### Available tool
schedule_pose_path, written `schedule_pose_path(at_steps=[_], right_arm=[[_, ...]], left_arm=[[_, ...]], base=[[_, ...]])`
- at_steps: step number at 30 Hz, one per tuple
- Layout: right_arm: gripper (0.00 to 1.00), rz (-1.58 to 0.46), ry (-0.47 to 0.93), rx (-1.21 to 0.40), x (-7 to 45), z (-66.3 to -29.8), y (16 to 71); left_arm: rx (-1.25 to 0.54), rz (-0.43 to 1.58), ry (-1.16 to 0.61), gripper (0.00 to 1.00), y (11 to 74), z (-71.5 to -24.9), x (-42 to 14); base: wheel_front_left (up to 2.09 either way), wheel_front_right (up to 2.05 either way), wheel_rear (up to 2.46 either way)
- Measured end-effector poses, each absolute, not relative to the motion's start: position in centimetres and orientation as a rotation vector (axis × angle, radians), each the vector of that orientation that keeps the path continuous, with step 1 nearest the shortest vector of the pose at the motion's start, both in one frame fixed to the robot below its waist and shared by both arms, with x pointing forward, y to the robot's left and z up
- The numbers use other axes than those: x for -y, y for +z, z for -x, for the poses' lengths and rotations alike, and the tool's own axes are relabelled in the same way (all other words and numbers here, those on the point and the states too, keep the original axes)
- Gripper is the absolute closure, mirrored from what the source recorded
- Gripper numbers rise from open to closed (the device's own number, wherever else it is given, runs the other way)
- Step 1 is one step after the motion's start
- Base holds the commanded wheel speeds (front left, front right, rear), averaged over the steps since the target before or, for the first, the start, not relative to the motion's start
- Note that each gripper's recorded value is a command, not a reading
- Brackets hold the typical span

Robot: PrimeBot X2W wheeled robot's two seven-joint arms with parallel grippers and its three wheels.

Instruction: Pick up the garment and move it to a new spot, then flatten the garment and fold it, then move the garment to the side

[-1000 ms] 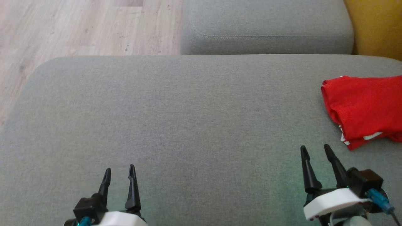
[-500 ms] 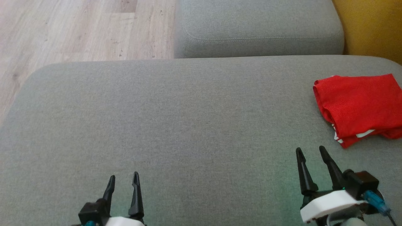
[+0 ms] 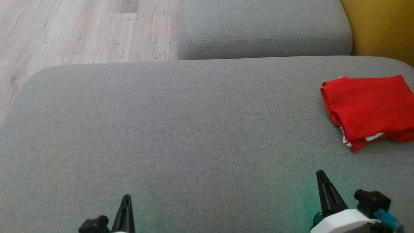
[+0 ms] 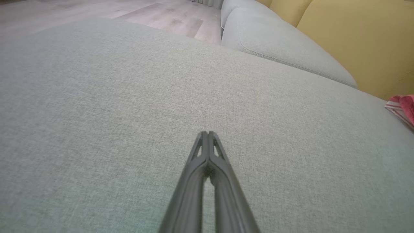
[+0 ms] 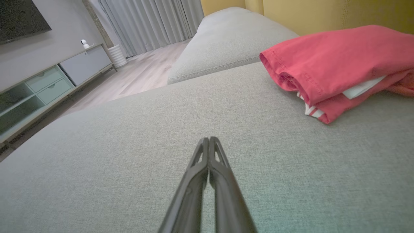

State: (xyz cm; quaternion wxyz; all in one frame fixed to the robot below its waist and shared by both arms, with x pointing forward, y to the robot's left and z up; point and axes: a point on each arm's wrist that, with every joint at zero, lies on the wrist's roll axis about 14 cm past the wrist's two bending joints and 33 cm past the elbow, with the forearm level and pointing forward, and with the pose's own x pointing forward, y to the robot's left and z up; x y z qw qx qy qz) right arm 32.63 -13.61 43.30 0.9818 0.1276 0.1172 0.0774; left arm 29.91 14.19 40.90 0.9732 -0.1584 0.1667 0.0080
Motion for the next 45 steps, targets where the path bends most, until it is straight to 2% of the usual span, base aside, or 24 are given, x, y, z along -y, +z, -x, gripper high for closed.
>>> schedule_pose_path(at_steps=[45], right_arm=[[1.0,-0.768,0.008,-0.207,16.1,-34.4,44.5]], left_arm=[[-0.366,0.802,0.101,1.0,41.7,-32.6,-15.8]], base=[[0.0,0.0,0.0]])
